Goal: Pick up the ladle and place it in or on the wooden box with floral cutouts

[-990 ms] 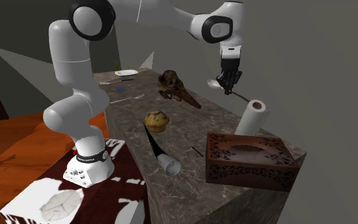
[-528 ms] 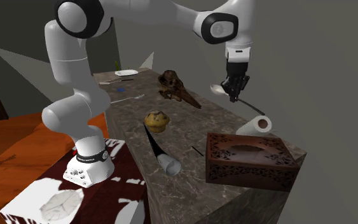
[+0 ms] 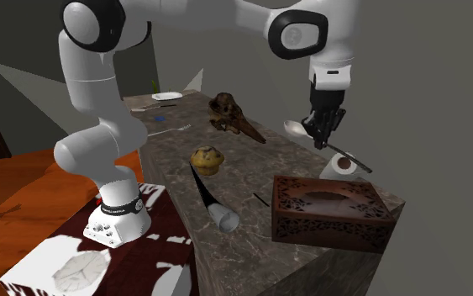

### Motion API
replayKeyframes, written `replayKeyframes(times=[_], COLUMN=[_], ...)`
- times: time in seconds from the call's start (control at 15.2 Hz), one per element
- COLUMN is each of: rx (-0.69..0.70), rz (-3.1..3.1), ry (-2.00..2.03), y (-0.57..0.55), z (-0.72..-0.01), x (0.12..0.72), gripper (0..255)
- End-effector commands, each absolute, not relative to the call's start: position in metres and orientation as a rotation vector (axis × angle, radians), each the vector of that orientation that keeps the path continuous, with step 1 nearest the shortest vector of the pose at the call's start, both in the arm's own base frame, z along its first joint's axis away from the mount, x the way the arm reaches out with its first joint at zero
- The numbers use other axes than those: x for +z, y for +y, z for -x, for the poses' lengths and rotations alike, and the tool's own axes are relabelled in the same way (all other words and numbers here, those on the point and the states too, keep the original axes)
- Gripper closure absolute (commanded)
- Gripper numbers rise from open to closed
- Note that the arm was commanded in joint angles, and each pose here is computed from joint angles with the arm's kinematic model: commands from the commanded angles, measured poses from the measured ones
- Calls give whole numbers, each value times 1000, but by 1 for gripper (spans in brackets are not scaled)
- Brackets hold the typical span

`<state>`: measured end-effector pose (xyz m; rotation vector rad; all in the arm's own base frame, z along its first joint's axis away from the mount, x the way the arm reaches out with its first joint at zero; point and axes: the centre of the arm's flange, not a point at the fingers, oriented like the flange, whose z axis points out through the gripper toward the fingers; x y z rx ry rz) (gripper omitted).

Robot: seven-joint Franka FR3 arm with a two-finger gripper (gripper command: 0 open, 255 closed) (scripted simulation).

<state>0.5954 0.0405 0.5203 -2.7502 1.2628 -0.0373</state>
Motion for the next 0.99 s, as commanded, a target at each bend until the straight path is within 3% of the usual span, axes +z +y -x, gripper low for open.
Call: replayKeyframes(times=[0.0, 0.33, 0.92], rx=[-37, -37, -37], rz=[2751, 2751, 2751], ry=[1260, 1260, 1260], y=[14, -51, -51], z=[-599, -612, -612], x=[520, 522, 475], gripper=[255, 255, 255])
